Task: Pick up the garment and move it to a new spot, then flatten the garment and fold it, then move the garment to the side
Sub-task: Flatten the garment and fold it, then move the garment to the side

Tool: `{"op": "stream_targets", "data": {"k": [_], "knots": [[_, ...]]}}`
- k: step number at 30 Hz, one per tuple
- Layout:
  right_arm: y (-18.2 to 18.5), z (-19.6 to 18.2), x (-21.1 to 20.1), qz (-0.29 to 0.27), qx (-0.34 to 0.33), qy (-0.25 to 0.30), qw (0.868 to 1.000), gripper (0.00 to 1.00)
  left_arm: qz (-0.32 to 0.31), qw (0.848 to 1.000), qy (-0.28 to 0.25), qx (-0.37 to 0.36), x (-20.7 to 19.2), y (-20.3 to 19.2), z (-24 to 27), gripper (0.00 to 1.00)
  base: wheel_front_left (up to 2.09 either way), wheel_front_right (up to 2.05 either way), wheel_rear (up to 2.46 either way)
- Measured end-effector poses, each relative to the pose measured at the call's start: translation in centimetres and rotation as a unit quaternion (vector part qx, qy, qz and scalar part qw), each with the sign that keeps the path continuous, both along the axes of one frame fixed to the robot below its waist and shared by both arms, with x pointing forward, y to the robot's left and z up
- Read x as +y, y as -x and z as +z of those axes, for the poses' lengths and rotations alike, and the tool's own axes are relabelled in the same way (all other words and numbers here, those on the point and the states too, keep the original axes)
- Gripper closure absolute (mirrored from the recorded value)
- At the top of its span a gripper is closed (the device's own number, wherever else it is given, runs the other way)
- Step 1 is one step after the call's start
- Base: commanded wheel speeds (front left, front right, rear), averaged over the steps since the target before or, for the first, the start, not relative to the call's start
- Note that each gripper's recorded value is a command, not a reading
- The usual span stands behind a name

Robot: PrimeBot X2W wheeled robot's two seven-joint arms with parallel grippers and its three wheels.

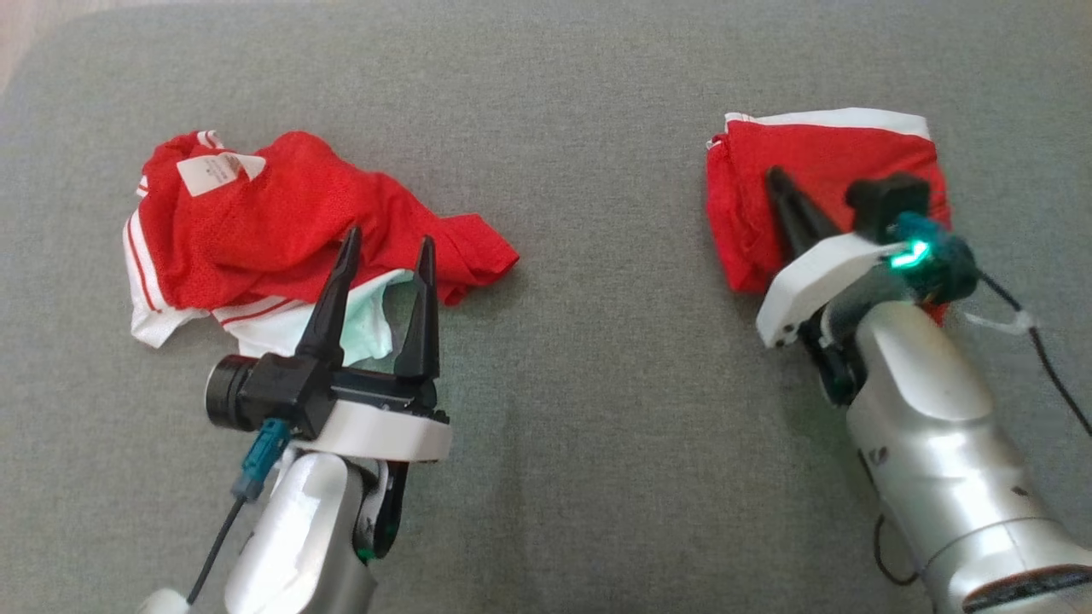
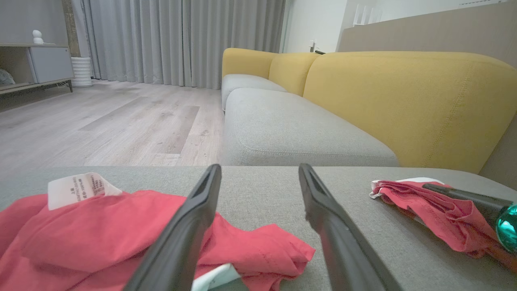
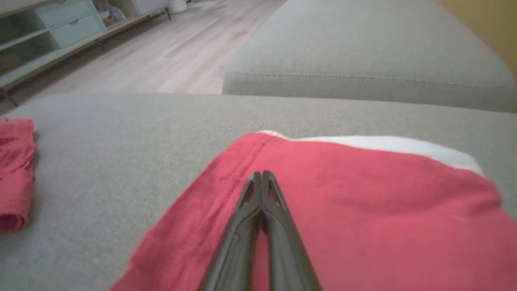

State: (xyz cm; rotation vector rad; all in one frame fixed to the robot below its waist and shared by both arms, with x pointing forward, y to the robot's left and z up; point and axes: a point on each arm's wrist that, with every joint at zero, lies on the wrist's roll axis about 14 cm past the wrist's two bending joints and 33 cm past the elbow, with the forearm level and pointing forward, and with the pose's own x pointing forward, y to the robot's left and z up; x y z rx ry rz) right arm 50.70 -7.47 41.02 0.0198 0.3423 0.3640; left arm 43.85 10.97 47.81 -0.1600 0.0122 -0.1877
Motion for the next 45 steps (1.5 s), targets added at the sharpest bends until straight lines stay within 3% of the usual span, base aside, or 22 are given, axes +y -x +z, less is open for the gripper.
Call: {"op": "stream_targets", "data": {"k": [5,12,20,24,28,29,30,36,45], "knots": [[2.2,-2.7,0.4,0.018,0.06,0.022,0.998,1.0,0.0,1.0,0.0,-0.005,0.0,0.2,0.4,0.0,0.0,0.0,0.0],[4.1,-2.9,0.8,0.029,0.074,0.015,0.997,1.0,-0.007,1.0,0.002,-0.006,-0.6,0.6,0.6,0.0,0.0,0.0,0.0],[3.3,1.2,-3.2,-0.045,-0.007,-0.03,0.999,1.0,-0.026,0.999,0.007,-0.022,-2.1,1.0,1.9,0.0,0.0,0.0,0.0],[2.6,5.0,-7.3,-0.094,-0.071,-0.032,0.993,1.0,-0.033,0.999,0.01,-0.033,-2.7,1.5,2.8,0.0,0.0,0.0,0.0],[4.3,6.6,-10.9,-0.138,-0.109,-0.027,0.984,1.0,-0.037,0.999,0.011,-0.032,-3.2,2.2,2.8,0.0,0.0,0.0,0.0],[5.1,6.3,-11.5,-0.147,-0.11,-0.025,0.983,0.44,-0.039,0.999,0.011,-0.033,-3.3,2.3,2.9,0.0,0.0,0.0,0.0],[5.9,6.0,-11.9,-0.156,-0.11,-0.024,0.981,0.0,-0.041,0.999,0.011,-0.034,-3.4,2.4,3.0,0.0,0.0,0.0,0.0],[9.8,4.3,-12.0,-0.179,-0.101,-0.031,0.978,0.0,-0.043,0.998,0.015,-0.037,-3.7,2.9,3.3,0.0,0.0,0.0,0.0],[10.9,5.3,-12.7,-0.194,-0.121,-0.04,0.973,0.0,-0.039,0.999,0.018,-0.01,-3.7,4.2,1.6,0.0,0.0,0.0,0.0]]}}
